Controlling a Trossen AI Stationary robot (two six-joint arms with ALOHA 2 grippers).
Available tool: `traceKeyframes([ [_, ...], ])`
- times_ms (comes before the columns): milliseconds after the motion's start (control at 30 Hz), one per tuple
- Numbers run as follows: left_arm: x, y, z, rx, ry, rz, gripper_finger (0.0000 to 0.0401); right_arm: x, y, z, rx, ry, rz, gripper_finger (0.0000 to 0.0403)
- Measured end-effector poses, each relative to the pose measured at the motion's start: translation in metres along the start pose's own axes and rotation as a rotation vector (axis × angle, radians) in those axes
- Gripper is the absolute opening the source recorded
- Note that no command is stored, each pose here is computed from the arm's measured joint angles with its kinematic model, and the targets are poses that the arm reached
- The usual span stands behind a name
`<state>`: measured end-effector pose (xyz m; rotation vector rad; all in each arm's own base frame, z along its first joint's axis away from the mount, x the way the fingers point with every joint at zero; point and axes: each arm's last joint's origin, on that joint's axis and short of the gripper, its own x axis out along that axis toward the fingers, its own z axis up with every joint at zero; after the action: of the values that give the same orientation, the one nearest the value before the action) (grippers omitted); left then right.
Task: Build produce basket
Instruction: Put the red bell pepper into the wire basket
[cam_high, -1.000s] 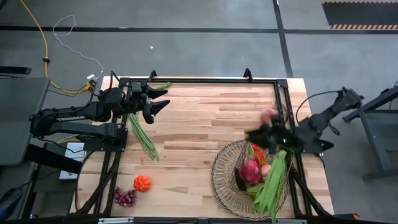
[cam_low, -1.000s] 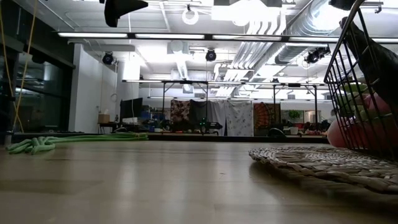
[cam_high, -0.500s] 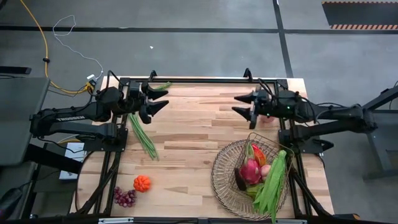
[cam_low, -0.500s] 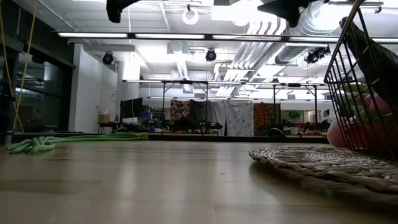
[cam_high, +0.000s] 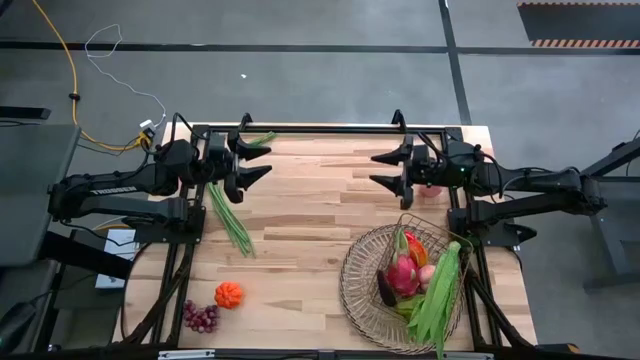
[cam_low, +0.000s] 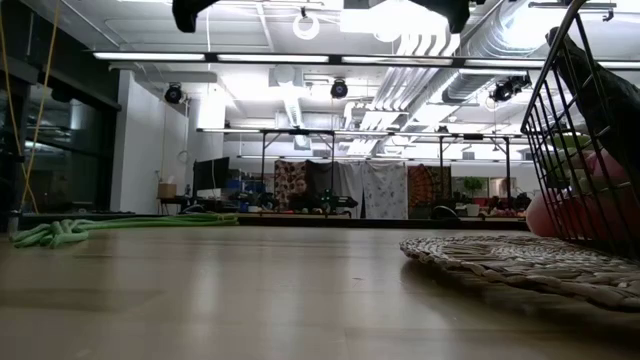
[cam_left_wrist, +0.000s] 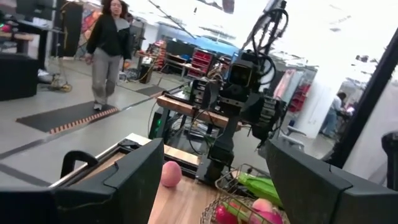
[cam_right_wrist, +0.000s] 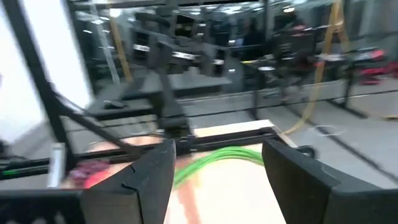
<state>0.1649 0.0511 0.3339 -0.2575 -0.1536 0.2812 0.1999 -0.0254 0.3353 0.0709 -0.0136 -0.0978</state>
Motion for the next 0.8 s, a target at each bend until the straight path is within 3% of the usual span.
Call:
traceKeyframes([
  [400, 0.0001, -0.0004, -0.0002, 0.071, 0.004, -0.013, 0.0268, 0.0000, 0.0008, -0.0001, 0.036, 0.003, 0.028, 0.0224],
  [533, 0.0001, -0.0004, -0.0002, 0.072, 0.004, -0.013, 0.0268, 0.0000, 0.0008, -0.0001, 0.034, 0.003, 0.029, 0.0163],
  [700, 0.0001, -0.0004, -0.0003, 0.072, 0.004, -0.013, 0.0268, 0.0000, 0.0009, -0.0002, 0.033, 0.004, 0.030, 0.0035],
  [800, 0.0001, -0.0002, -0.0010, 0.071, 0.012, -0.012, 0.0268, 0.0000, 0.0010, -0.0010, 0.041, 0.013, 0.036, 0.0013],
])
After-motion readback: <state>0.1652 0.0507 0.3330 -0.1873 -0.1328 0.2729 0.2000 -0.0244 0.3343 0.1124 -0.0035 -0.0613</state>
